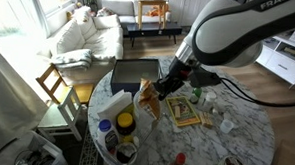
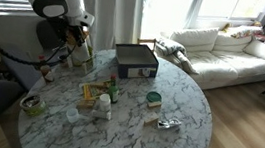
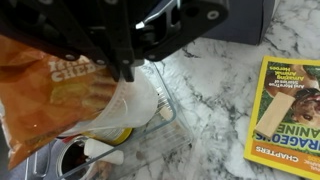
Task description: Move the clear cup backwards and put the orange packet in the cup, put the green sauce bottle on the table then put the clear cup in the clear container
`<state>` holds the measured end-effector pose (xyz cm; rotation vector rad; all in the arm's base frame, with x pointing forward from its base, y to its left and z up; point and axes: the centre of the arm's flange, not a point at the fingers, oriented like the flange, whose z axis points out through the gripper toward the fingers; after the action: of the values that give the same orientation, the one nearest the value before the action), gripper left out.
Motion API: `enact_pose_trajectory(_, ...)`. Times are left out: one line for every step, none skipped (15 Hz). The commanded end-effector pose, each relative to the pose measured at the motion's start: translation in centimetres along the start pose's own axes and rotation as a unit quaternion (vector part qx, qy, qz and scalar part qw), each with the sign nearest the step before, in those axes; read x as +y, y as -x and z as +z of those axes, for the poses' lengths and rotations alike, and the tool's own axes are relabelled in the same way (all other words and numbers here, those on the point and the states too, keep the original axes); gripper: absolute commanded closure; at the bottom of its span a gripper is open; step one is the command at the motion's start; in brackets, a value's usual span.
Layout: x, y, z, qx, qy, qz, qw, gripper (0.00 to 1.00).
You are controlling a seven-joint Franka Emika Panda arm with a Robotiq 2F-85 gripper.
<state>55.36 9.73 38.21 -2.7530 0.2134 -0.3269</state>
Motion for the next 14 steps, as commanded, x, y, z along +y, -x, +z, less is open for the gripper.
enact_pose_trajectory(0.1,-1.2,1.6,-0.005,-0.011,-0.012,0.9999,0.99)
enact_pose_trajectory(0.0,-1.3,2.0,-0.007,-0.011,-0.016,0.9998,0.99)
enact_pose_trajectory(0.1,-1.4,2.3,-0.012,-0.005,-0.022,0.9997,0.99)
enact_pose_trajectory(0.3,-1.5,2.6,-0.015,-0.003,-0.024,0.9996,0.99)
enact_pose_trajectory(0.4,-1.6,2.9,-0.016,-0.001,-0.024,0.9996,0.99)
enact_pose_trajectory(0.5,-1.7,3.1,-0.015,-0.003,-0.024,0.9996,0.99)
enact_pose_trajectory(0.7,-1.8,3.3,-0.017,-0.004,-0.024,0.9995,0.99)
enact_pose_trajectory(0.8,-1.8,3.6,-0.021,-0.002,-0.025,0.9995,0.99)
enact_pose_trajectory(0.9,-1.8,3.8,-0.024,-0.001,-0.024,0.9994,0.99)
enact_pose_trajectory(1.0,-1.8,4.0,-0.026,0.002,-0.024,0.9994,0.7)
enact_pose_trajectory(1.1,-1.9,4.1,-0.026,0.001,-0.022,0.9994,0.69)
enact_pose_trajectory(1.1,-2.1,4.0,-0.025,0.0,-0.02,0.9995,0.64)
enact_pose_trajectory(1.0,-2.2,3.9,-0.024,-0.002,-0.02,0.9995,0.56)
enact_pose_trajectory(0.9,-2.4,3.6,-0.021,-0.004,-0.02,0.9996,0.49)
